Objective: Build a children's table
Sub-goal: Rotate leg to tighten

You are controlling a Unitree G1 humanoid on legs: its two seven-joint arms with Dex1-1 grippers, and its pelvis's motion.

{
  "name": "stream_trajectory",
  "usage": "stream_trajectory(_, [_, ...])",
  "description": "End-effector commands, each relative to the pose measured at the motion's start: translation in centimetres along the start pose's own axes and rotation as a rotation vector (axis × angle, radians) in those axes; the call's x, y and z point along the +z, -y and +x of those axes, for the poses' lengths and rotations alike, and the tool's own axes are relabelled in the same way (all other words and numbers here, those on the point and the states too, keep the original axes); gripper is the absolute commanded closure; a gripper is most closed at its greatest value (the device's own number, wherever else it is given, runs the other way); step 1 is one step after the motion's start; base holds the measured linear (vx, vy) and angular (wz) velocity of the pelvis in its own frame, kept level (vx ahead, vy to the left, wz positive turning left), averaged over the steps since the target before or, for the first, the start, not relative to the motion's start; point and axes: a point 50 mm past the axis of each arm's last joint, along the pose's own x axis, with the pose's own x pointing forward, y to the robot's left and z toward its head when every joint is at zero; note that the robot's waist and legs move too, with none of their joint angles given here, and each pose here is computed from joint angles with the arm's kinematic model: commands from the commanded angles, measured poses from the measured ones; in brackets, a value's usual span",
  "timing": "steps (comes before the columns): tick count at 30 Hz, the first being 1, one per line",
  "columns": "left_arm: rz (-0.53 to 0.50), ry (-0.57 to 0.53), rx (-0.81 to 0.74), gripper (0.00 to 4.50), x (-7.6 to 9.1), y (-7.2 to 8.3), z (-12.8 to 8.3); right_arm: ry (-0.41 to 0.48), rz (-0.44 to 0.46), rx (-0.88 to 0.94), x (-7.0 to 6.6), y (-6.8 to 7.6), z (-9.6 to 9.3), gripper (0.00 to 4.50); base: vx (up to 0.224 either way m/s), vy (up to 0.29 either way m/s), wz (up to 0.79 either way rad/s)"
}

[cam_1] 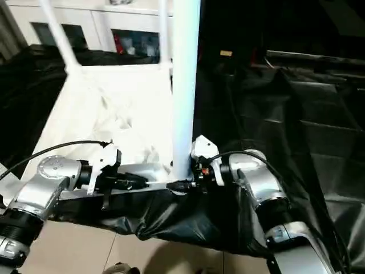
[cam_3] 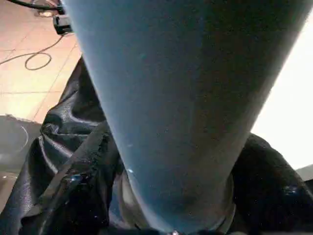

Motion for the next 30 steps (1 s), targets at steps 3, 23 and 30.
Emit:
stream_trajectory(3, [0.058, 0.065, 0.022, 4.50, 1.8, -0.4, 0.2, 0.002, -0.010, 0.205, 0.2, -1.9, 2.0, 1.68, 0.000, 0.000, 0.00])
stream_trajectory(23, [0.009, 0.120, 0.356, 4.50, 3.1, -1.7, 5.2, 0.118, 0.207, -0.605, -0.4, 2.2, 5.9, 1.96, 0.000, 0.000, 0.00])
stream_trajectory(30, [0.004, 0.154, 0.378, 4.50, 4.3, -1.0, 8.1, 0.191, 0.224, -0.770, 1.1, 2.3, 8.2, 1.96, 0.000, 0.000, 0.00])
